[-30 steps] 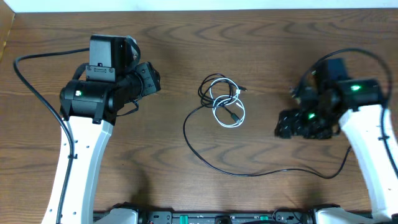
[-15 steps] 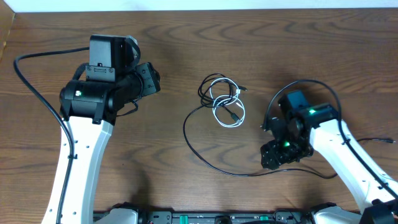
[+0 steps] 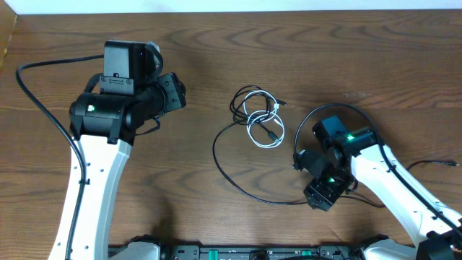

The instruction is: Untangle cables

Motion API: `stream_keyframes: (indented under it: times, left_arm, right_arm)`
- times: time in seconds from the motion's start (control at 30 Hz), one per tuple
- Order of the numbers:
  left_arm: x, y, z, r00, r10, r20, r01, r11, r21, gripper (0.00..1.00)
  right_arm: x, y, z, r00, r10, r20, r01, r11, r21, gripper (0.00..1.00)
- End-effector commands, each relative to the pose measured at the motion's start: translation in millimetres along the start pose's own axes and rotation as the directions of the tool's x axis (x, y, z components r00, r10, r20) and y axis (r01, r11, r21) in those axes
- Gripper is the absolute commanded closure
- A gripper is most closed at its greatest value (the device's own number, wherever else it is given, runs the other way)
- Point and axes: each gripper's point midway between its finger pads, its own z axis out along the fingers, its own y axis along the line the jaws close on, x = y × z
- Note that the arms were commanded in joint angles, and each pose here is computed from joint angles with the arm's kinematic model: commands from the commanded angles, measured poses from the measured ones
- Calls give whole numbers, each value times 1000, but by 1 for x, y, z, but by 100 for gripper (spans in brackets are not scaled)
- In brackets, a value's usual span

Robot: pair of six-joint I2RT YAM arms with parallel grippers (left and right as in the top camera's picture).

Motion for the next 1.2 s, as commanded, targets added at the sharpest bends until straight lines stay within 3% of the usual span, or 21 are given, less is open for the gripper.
stream_keyframes:
  times: [0.0, 0.07, 0.1, 0.47, 0.63, 0.67, 0.73, 0.83, 0.87, 1.03, 1.17]
  left_arm:
    - [-3, 0, -6, 1000, 19, 18, -19, 1000, -3, 51]
    - [-3, 0, -6, 1000, 19, 17, -19, 1000, -3, 51]
    - [-3, 0, -6, 1000, 19, 18, -19, 1000, -3, 51]
    - [-1, 1, -6, 1000, 18, 10, -18, 1000, -6, 50]
    - [-1, 1, -6, 1000, 18, 10, -18, 1000, -7, 50]
    - [-1, 1, -6, 1000, 18, 10, -18, 1000, -7, 50]
    - [-1, 1, -6, 1000, 18, 9, -18, 1000, -7, 50]
    - [-1, 1, -6, 1000, 18, 9, -18, 1000, -7, 50]
    - [-1, 1, -6, 1000, 18, 9, -18, 1000, -7, 50]
    - [-1, 1, -6, 1000, 18, 9, -18, 1000, -7, 50]
    - [-1, 1, -6, 1000, 18, 9, -18, 1000, -7, 50]
  right_arm:
    - [12, 1, 11, 995, -89, -52, 89, 996, -12, 30]
    - [14, 0, 18, 994, -86, -67, 85, 996, -14, 29]
    - [14, -4, 21, 993, -83, -83, 83, 997, -3, 1]
    - [9, -12, 43, 990, 8, -140, -11, 1000, -21, 1]
    - [-17, -3, 48, 999, 16, -44, -18, 998, -54, 2]
    - [-17, -3, 48, 999, 16, -43, -18, 998, -57, 5]
    - [-16, -2, 48, 999, 16, -49, -19, 998, -59, 26]
    - [-15, -2, 48, 998, 15, -54, -18, 998, -57, 87]
    - [-14, -3, 48, 998, 15, -56, -18, 998, -55, 97]
    - [-10, 0, 48, 997, 23, -75, -28, 998, -63, 94]
    - [-15, -1, 48, 996, 74, -55, -77, 995, -61, 99]
